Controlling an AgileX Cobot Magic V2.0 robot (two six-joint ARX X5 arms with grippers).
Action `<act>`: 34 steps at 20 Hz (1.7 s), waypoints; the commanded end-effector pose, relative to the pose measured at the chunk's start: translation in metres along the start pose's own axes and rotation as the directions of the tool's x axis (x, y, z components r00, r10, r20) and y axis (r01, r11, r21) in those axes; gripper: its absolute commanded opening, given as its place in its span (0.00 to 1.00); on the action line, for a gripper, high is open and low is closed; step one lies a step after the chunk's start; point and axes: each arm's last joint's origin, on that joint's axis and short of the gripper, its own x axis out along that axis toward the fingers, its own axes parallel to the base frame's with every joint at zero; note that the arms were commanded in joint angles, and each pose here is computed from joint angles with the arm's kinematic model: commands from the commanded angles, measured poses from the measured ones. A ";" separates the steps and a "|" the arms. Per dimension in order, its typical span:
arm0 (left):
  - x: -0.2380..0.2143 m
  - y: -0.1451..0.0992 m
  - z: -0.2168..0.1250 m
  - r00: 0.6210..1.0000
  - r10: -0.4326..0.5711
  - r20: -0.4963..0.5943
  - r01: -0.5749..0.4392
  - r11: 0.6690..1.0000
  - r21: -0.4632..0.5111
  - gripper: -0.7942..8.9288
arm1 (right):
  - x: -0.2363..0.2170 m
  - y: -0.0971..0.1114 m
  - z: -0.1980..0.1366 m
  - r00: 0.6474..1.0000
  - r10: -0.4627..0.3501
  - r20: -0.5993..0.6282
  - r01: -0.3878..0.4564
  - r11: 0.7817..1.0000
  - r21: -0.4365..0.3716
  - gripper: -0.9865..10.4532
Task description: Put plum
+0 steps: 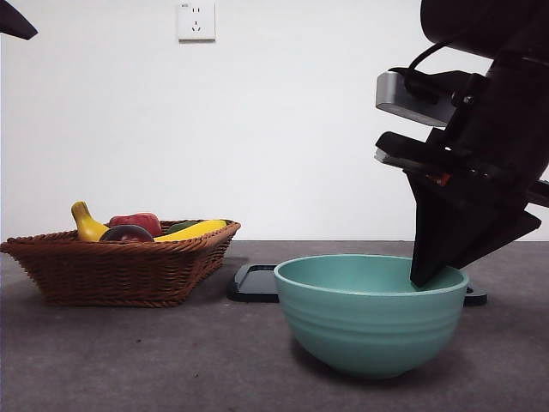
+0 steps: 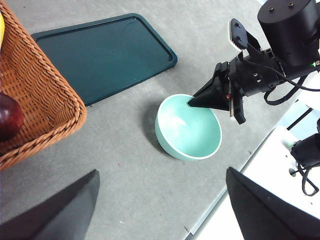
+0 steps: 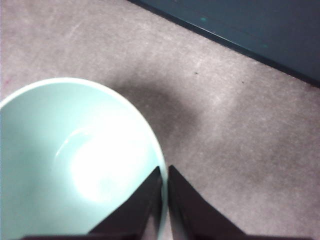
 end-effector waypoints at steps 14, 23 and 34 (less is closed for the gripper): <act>-0.002 -0.002 0.003 1.000 -0.009 -0.001 0.009 1.000 0.005 0.49 | -0.088 0.016 0.021 0.968 0.014 0.251 -0.008 1.000 -0.024 0.33; -0.002 -0.002 0.002 1.000 -0.009 -0.006 0.009 1.000 0.002 0.49 | -0.165 0.020 -0.020 0.948 0.264 0.177 -0.254 0.964 -0.081 0.33; -0.002 -0.002 0.002 1.000 -0.009 -0.007 0.009 1.000 0.001 0.49 | -0.171 0.018 -0.035 0.958 0.263 0.113 -0.257 0.964 -0.062 0.33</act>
